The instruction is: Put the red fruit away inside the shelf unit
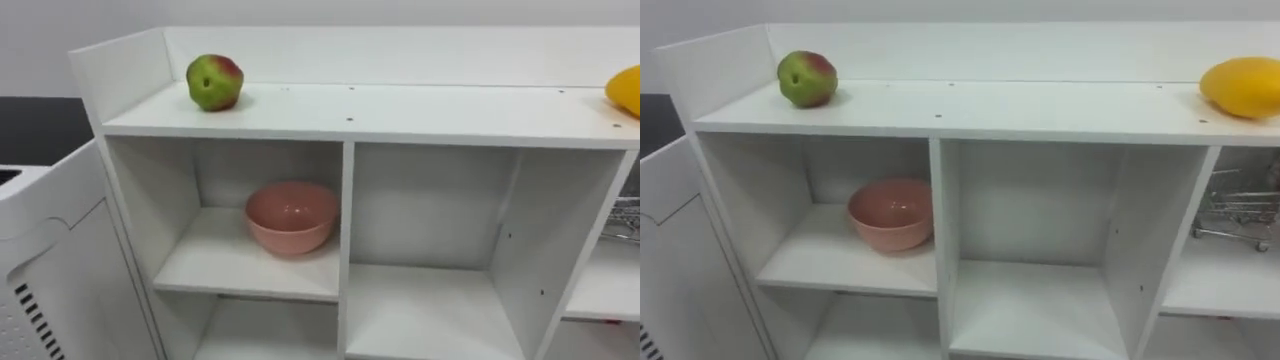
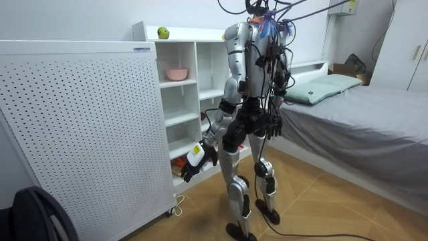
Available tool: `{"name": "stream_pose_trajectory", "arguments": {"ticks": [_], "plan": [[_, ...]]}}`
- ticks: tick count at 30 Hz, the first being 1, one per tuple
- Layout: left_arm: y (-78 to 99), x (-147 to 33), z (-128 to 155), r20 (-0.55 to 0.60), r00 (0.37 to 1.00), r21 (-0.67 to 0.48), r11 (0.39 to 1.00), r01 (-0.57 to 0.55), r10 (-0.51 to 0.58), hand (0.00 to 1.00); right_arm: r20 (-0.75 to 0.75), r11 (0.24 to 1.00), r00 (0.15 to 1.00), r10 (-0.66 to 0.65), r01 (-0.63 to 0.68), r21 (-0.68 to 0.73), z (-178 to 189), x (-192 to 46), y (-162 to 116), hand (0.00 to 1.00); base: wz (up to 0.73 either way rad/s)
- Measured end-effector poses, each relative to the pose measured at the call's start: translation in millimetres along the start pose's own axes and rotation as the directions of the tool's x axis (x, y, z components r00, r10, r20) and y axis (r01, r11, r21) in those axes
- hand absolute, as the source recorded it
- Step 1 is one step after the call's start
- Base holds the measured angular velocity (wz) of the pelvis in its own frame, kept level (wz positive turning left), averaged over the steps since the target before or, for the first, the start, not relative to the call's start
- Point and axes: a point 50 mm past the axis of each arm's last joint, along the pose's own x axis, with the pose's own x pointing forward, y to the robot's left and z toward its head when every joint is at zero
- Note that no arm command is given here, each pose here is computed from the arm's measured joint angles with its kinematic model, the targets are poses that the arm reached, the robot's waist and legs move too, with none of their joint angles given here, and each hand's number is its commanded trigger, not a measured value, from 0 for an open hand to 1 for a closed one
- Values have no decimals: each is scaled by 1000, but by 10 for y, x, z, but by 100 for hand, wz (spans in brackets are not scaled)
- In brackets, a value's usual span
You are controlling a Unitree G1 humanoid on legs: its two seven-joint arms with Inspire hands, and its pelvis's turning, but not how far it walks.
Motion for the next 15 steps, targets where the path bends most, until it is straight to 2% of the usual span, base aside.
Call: {"name": "stream_pose_trajectory", "arguments": {"ticks": [15], "plan": [[-52, 8, -32, -45, 996, 9, 997, 80, -79, 0, -21, 994, 994, 103, -102, 30, 114, 44, 9, 0, -5]]}}
